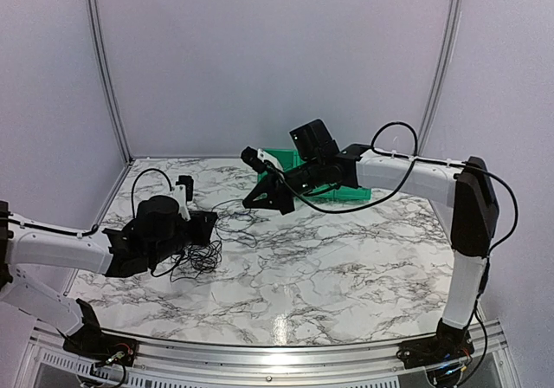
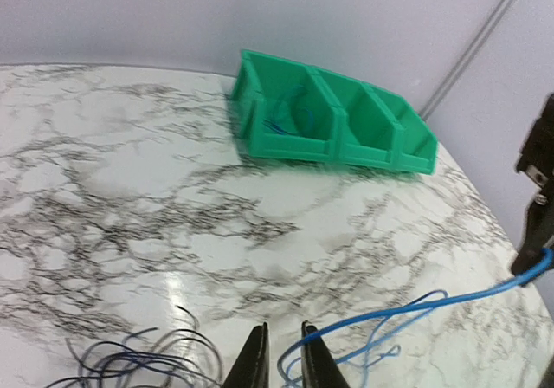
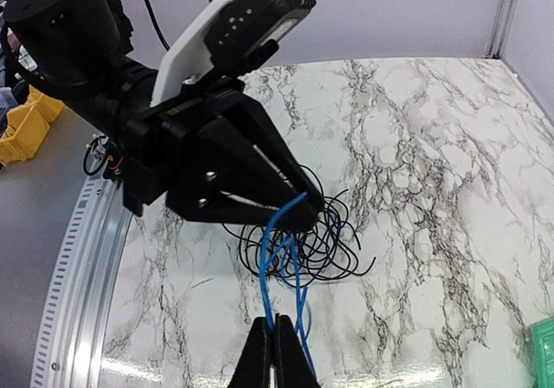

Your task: Untangle the cables

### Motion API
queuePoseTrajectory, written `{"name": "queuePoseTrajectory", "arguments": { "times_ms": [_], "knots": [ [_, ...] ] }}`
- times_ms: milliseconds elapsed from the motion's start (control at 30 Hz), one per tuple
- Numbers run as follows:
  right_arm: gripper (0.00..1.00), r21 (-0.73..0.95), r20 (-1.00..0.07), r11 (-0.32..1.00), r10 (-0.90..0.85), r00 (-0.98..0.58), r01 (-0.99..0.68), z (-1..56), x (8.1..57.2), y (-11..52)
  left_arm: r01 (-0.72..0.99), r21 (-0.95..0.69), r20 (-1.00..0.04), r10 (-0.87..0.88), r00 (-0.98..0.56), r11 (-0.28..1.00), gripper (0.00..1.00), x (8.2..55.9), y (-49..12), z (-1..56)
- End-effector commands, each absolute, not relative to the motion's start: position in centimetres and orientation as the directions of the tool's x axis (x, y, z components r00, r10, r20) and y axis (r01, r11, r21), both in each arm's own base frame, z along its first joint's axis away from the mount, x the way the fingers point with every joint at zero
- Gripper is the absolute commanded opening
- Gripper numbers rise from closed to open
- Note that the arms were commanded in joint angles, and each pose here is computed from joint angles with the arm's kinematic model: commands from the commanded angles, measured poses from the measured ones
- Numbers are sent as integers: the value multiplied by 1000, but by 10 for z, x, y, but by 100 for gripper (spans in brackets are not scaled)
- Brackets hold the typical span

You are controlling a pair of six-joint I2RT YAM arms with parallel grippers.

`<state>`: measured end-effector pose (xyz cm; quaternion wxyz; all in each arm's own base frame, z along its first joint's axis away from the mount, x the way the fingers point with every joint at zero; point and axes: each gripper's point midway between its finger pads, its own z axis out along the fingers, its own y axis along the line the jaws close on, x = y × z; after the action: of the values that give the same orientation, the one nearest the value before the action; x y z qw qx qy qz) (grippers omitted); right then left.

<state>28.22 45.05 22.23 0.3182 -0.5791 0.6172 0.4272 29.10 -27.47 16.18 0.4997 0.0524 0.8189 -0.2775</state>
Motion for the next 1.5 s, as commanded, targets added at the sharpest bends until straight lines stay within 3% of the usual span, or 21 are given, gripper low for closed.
{"name": "queuePoseTrajectory", "arguments": {
  "times_ms": [0,300,500,667,733,933,1000,1100,1467],
  "knots": [
    [0,155,-921,-113,-375,-102,-981,260,269,449,99,-375,-881,-322,-345,922,13,318,-226,161],
    [0,162,-961,-241,-258,-98,-957,329,250,412,-155,-324,-883,-357,-305,933,11,321,-151,118],
    [0,126,-972,-220,-220,-77,-967,353,258,385,-242,-306,-889,-367,-275,921,9,323,-109,113],
    [0,94,-971,-153,-233,-57,-984,349,270,373,-209,-307,-896,-356,-266,928,10,323,-107,124],
    [0,85,-969,-123,-241,-54,-989,345,275,371,-110,-313,-896,-332,-294,943,15,324,-125,133],
    [0,86,-962,-48,-264,-71,-995,332,290,373,374,-370,-906,-241,-349,850,52,303,-217,171],
    [0,91,-961,-27,-264,-81,-995,329,295,374,449,-382,-906,-231,-355,808,63,292,-239,181],
    [0,108,-958,5,-269,-105,-994,320,302,375,518,-397,-902,-219,-372,758,72,280,-262,189],
    [0,201,-928,119,-296,-228,-972,249,329,383,512,-434,-873,-204,-443,742,72,292,-293,155]
  ]
}}
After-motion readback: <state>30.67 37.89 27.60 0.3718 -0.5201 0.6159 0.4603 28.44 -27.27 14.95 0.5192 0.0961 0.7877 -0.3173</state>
